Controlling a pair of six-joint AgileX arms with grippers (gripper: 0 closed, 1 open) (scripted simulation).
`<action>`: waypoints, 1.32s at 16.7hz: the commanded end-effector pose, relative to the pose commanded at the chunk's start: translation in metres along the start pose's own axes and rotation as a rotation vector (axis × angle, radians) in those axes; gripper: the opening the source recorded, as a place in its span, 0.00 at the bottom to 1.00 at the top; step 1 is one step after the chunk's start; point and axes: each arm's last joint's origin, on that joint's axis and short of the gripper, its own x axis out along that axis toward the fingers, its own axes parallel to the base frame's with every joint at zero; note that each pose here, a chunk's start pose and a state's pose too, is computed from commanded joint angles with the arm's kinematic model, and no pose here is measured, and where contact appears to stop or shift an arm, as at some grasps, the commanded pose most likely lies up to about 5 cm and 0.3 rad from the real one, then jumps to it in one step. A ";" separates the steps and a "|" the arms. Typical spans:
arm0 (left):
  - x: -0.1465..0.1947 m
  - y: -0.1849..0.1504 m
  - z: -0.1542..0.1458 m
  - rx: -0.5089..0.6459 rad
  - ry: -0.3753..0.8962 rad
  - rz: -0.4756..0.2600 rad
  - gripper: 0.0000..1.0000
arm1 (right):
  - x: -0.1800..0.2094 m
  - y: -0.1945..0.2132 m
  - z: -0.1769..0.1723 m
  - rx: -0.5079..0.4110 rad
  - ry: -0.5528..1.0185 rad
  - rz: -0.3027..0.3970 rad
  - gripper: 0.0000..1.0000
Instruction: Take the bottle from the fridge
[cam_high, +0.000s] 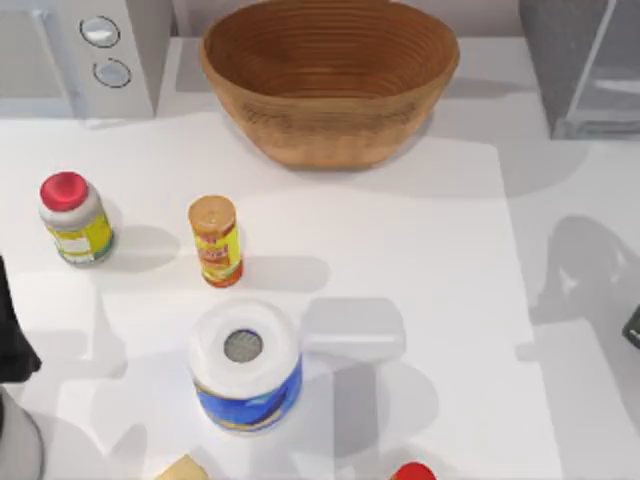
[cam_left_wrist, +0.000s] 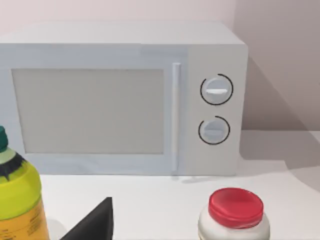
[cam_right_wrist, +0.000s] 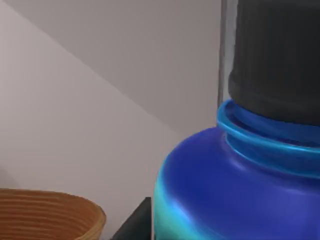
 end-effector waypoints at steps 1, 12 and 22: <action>0.000 0.000 0.000 0.000 0.000 0.000 1.00 | 0.010 0.007 -0.001 0.007 0.006 0.009 0.00; 0.000 0.000 0.000 0.000 0.000 0.000 1.00 | 0.068 0.108 -0.116 -0.020 0.234 -0.051 0.00; 0.000 0.000 0.000 0.000 0.000 0.000 1.00 | 0.071 0.132 -0.139 -0.005 0.202 -0.134 0.00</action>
